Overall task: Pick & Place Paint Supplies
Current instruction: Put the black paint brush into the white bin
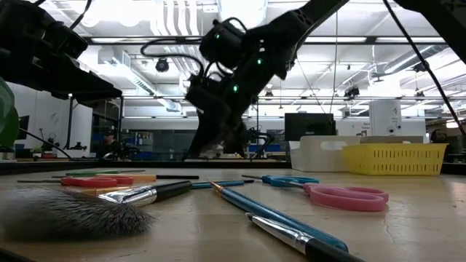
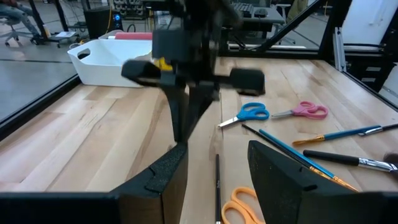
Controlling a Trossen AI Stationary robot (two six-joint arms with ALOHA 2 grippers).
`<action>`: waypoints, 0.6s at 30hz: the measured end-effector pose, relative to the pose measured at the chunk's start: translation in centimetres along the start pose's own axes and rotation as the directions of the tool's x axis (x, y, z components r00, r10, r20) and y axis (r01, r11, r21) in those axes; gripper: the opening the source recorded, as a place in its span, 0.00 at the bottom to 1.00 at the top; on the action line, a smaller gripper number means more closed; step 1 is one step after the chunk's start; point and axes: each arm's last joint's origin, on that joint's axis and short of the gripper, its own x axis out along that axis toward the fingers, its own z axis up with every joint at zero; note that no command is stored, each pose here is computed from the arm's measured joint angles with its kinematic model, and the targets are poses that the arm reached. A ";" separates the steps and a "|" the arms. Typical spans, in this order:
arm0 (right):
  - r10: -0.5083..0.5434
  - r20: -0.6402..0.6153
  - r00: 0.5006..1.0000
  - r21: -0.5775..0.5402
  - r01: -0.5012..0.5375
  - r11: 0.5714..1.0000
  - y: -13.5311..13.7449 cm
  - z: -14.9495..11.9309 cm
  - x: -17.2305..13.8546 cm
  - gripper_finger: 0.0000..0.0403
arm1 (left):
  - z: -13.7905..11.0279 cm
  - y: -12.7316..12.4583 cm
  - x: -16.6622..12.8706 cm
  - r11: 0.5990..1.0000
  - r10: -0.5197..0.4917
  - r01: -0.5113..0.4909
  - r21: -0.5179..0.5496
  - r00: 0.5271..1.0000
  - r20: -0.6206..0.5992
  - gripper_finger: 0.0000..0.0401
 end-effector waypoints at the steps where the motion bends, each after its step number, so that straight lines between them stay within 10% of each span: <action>1: 0.000 0.011 1.000 0.010 0.000 1.000 -0.1 0.3 -0.4 0.04 | 0.0 0.0 0.0 1.000 0.000 0.000 0.000 1.000 0.001 0.42; 18: -0.152 0.175 0.973 0.202 0.116 0.973 -4.5 5.2 -12.6 0.04 | 0.0 0.0 0.0 1.000 0.000 0.000 0.000 1.000 0.001 0.42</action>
